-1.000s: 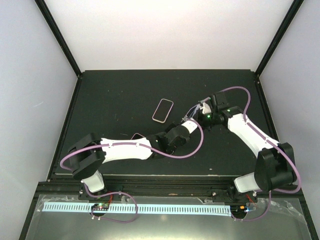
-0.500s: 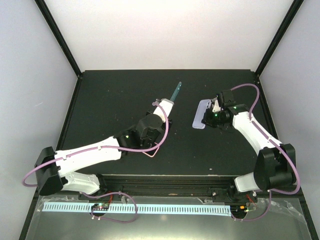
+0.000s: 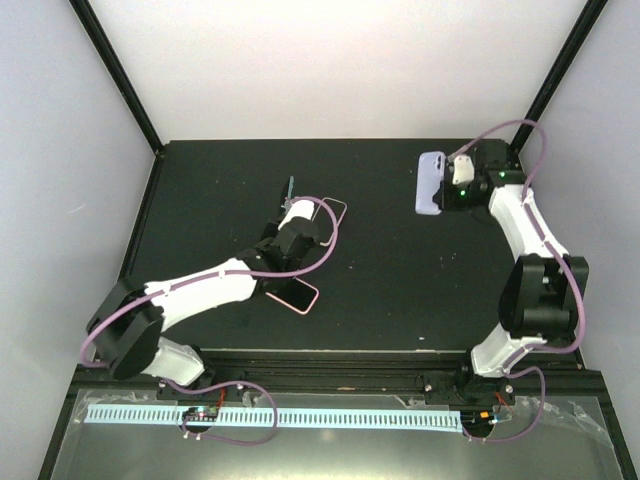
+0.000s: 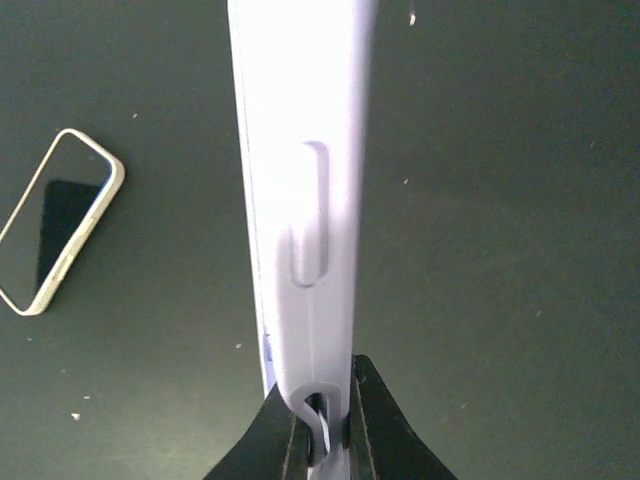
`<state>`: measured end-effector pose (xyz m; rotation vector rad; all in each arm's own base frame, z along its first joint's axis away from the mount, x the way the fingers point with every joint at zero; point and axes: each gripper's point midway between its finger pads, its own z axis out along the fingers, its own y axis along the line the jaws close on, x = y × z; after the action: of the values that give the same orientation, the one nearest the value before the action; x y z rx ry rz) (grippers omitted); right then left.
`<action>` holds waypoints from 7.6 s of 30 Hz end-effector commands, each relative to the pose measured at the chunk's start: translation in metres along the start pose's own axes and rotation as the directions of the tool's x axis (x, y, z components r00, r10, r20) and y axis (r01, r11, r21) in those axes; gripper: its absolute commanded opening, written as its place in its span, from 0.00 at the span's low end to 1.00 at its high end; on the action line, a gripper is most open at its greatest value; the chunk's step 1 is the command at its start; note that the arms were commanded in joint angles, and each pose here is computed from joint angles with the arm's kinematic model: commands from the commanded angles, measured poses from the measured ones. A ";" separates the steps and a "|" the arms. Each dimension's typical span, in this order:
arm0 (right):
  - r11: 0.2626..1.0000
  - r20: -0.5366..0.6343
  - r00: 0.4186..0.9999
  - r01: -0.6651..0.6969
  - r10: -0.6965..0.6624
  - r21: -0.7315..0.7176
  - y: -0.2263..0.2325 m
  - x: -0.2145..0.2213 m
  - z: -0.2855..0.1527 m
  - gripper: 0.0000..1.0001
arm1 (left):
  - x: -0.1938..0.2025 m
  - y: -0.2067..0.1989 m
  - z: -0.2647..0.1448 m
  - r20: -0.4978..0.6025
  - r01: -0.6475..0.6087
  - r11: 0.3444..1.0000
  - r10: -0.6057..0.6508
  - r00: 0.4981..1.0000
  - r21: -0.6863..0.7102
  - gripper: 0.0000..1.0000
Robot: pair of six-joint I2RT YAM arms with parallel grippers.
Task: Take the phone out of the phone case
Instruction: Place the phone case at the center of the board, then place the phone at the center of the board, then pick up the phone at the center of the board.
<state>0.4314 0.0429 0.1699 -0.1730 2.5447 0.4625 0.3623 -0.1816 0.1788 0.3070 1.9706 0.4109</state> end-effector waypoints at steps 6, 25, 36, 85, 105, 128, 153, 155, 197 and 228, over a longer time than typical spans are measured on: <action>0.988 -0.173 0.984 0.003 -0.030 -0.155 -0.037 0.010 0.036 0.01 | -0.014 0.004 0.083 -0.092 -0.240 0.958 0.228 0.969 -0.157 0.02; 0.985 -0.262 0.957 -0.152 0.127 -0.077 -0.089 0.030 0.079 0.01 | 0.021 -0.020 0.125 -0.155 -0.478 0.873 0.461 0.874 -0.101 0.02; 0.987 -0.294 0.942 -0.162 0.160 0.017 -0.137 0.029 0.091 0.04 | 0.051 -0.015 0.129 -0.255 -0.546 0.834 0.512 0.820 -0.081 0.02; 0.918 0.067 0.998 0.029 -0.003 -0.396 0.050 0.059 -0.032 0.58 | -0.001 -0.152 0.118 -0.497 0.143 0.828 0.178 0.849 0.542 0.99; 0.909 0.047 0.999 0.011 0.010 -0.418 0.051 0.065 -0.027 0.58 | 0.043 -0.155 0.140 -0.635 0.214 0.825 0.209 0.744 0.523 0.99; 0.922 0.092 0.995 0.058 -0.025 -0.382 0.054 0.057 -0.044 0.57 | 0.018 -0.128 0.128 -0.632 0.192 0.869 0.164 0.757 0.456 0.56; 0.731 0.214 0.884 0.465 -0.416 -0.499 0.284 0.055 -0.060 0.59 | -0.147 -0.019 -0.068 -0.164 0.633 0.521 -0.684 0.711 0.573 0.24; 0.744 0.197 0.892 0.450 -0.408 -0.494 0.290 0.056 -0.053 0.59 | -0.148 -0.013 -0.074 -0.143 0.649 0.507 -0.715 0.684 0.568 0.23; 0.722 0.184 0.919 0.389 -0.349 -0.573 0.268 0.067 -0.060 0.01 | -0.101 0.044 -0.108 -0.078 0.475 0.474 -0.642 0.763 0.741 0.97; 0.362 0.263 0.890 0.400 -0.372 -0.842 0.304 0.119 -0.130 0.01 | -0.113 -0.007 -0.188 -0.176 0.126 -0.123 -0.617 0.767 0.984 0.24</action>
<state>0.2061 0.2717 0.2736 -1.0823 1.9631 1.4873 0.2503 -0.2573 0.3225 0.5138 1.5592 -1.5341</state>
